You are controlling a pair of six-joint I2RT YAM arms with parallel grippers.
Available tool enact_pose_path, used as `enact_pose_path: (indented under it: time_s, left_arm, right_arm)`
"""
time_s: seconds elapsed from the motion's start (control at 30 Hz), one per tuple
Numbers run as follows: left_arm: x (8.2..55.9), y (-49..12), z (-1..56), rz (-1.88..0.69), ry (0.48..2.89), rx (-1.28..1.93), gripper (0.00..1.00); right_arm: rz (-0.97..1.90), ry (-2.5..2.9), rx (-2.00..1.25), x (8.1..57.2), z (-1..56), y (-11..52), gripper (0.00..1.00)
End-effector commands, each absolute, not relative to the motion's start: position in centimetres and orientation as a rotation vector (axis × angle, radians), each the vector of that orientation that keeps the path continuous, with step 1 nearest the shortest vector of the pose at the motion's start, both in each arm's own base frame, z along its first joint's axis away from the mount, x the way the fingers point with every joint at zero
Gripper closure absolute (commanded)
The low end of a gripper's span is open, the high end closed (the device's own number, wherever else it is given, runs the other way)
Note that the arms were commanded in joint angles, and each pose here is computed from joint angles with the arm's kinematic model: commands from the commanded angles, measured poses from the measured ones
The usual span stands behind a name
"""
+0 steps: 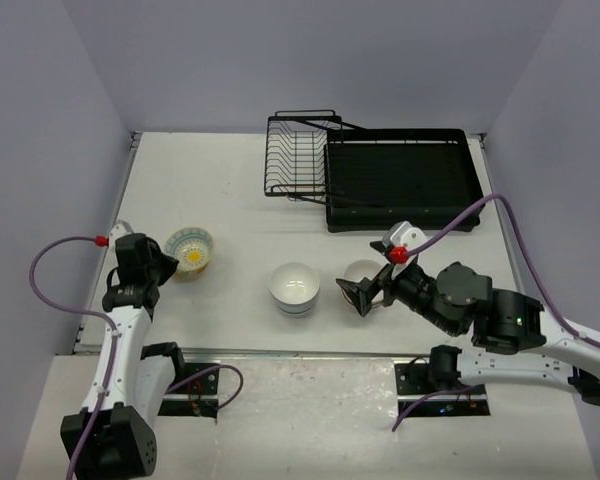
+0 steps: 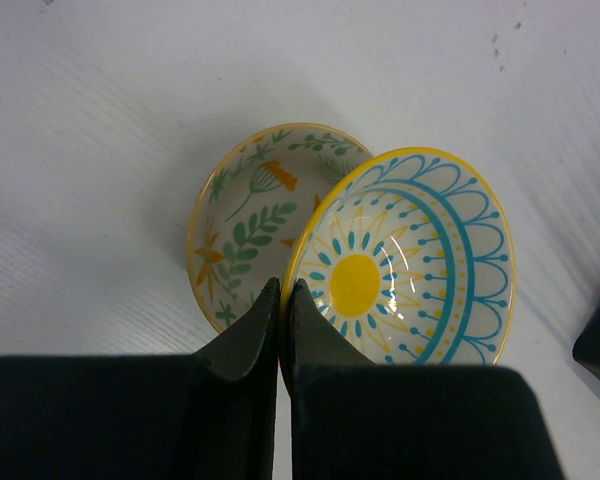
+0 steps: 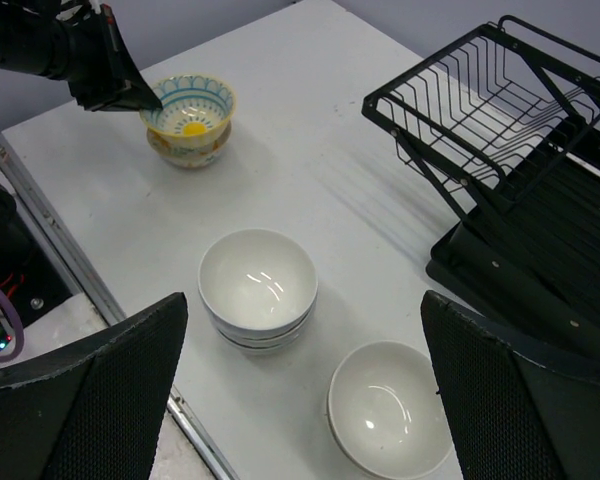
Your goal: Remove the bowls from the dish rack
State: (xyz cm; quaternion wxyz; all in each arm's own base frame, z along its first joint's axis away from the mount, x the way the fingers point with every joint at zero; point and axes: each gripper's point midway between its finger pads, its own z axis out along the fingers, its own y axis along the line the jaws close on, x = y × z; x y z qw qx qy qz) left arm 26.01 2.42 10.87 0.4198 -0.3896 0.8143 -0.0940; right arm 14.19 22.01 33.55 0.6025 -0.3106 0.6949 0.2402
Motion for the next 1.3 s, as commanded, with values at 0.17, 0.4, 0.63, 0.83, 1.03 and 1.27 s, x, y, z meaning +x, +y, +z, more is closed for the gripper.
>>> enact_pose_path:
  time_s: [0.17,0.4,0.63,0.83,1.03,1.27]
  left_arm:
    - [28.0,3.6,11.8,-0.263,1.878,-1.007,1.0]
    - [26.7,2.9,9.2,-0.279,1.928,-1.011,1.0]
    - [26.4,3.2,9.2,-0.261,1.918,-1.019,1.0]
    - [27.5,3.2,9.4,-0.266,1.917,-0.978,1.0]
    - [28.6,4.0,10.9,-0.234,1.886,-0.969,1.0]
    - [28.3,4.2,12.2,-0.221,1.864,-0.945,0.81]
  right_arm:
    - [0.61,1.628,-0.775,13.4,32.7,23.7,0.01]
    - [0.601,1.634,-0.789,13.6,32.6,24.2,0.01]
    - [0.594,1.651,-0.819,13.6,31.9,25.0,0.01]
    - [0.589,1.663,-0.836,13.5,31.6,25.2,0.01]
    - [0.579,1.674,-0.845,13.6,31.3,25.1,0.01]
    - [0.582,1.682,-0.87,13.5,30.8,25.7,0.01]
